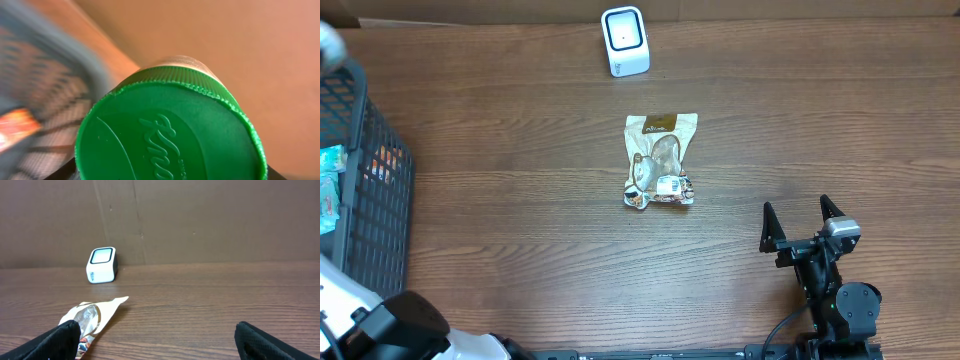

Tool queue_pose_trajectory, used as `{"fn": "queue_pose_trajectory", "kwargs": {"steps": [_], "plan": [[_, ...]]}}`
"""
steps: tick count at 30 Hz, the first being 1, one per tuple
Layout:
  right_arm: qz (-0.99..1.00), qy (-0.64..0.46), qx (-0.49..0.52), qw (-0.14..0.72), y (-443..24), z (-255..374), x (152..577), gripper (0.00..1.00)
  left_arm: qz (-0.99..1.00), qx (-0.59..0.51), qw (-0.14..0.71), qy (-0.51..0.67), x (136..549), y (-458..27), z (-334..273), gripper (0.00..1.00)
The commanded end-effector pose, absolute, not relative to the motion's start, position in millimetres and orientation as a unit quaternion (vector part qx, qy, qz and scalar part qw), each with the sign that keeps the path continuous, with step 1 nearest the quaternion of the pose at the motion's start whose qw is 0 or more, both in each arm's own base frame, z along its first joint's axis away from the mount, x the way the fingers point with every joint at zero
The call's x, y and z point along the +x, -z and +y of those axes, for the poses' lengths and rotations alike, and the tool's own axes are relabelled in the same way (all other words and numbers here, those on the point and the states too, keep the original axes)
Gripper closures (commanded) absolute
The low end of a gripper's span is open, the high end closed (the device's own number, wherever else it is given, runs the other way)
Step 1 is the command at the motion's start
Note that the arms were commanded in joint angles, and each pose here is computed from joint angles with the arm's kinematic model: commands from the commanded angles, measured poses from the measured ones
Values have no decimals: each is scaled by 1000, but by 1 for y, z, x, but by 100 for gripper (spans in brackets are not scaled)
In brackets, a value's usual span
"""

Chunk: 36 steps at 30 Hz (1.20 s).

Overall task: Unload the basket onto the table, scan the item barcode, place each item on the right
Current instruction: 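Lift the green-lidded jar and carry it toward the scanner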

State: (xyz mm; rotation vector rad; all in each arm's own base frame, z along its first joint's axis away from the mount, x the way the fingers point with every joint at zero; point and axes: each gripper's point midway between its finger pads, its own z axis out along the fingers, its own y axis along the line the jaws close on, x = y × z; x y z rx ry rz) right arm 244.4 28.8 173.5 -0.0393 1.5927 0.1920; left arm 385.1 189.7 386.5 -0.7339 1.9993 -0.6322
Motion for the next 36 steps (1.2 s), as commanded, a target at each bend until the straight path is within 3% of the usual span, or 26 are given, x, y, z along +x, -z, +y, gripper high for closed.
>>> {"fn": "queue_pose_trajectory", "kwargs": {"steps": [1,15,31,36], "plan": [[713,-87,-16,696,-171,29,245,0,806,-224,460,297,391,-421,132,62],[713,-87,-16,696,-171,29,245,0,954,-73,290,20,394,-319,11,62],[713,-87,-16,696,-171,28,245,0,996,21,84,-4,392,-143,-65,68],[713,-87,-16,696,-171,28,245,0,998,33,44,-10,386,-108,-73,68]]}}
